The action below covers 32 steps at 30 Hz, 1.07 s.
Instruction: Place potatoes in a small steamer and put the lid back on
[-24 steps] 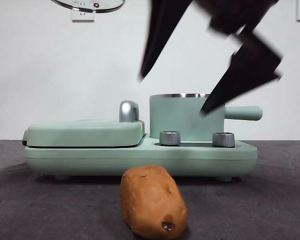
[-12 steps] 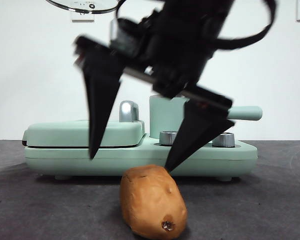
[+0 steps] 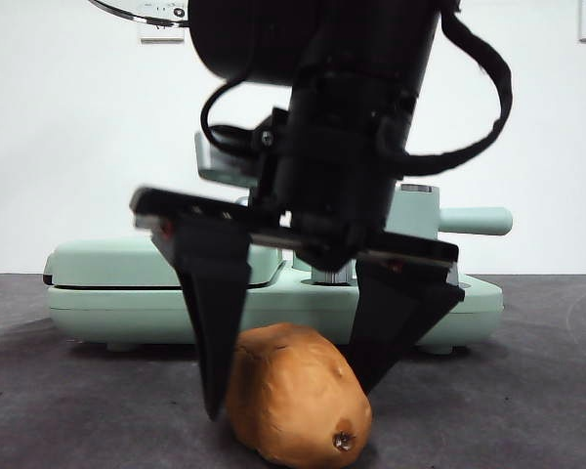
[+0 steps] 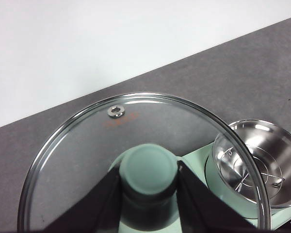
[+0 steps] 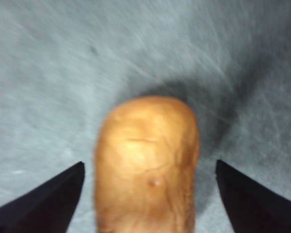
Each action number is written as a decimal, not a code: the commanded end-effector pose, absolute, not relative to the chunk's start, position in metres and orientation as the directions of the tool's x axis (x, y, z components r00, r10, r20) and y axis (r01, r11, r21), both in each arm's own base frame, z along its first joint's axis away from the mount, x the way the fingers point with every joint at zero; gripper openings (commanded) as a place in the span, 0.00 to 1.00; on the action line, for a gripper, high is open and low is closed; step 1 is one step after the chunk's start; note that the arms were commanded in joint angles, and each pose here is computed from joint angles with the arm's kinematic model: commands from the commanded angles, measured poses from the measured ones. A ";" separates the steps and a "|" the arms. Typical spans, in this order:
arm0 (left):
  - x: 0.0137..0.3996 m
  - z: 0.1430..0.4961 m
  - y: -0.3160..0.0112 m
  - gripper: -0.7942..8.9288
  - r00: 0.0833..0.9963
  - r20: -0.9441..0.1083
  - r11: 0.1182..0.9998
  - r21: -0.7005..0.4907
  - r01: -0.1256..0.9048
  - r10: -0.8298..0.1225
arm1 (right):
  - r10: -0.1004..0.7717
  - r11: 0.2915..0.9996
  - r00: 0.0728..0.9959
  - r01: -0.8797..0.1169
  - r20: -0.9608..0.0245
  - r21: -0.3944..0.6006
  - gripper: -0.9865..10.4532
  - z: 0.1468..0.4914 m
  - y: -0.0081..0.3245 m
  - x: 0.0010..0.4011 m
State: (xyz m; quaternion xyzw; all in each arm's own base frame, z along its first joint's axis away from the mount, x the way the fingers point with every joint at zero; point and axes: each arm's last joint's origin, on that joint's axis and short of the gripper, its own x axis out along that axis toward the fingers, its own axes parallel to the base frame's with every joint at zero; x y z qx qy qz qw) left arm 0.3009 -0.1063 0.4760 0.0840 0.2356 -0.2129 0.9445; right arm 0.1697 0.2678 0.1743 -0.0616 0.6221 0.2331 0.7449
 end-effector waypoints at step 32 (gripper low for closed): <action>0.301 0.486 -0.103 0.09 0.816 -0.431 0.892 0.054 0.449 -0.385 | 0.314 0.911 0.440 -0.389 -0.841 0.137 0.23 0.347 0.210 0.304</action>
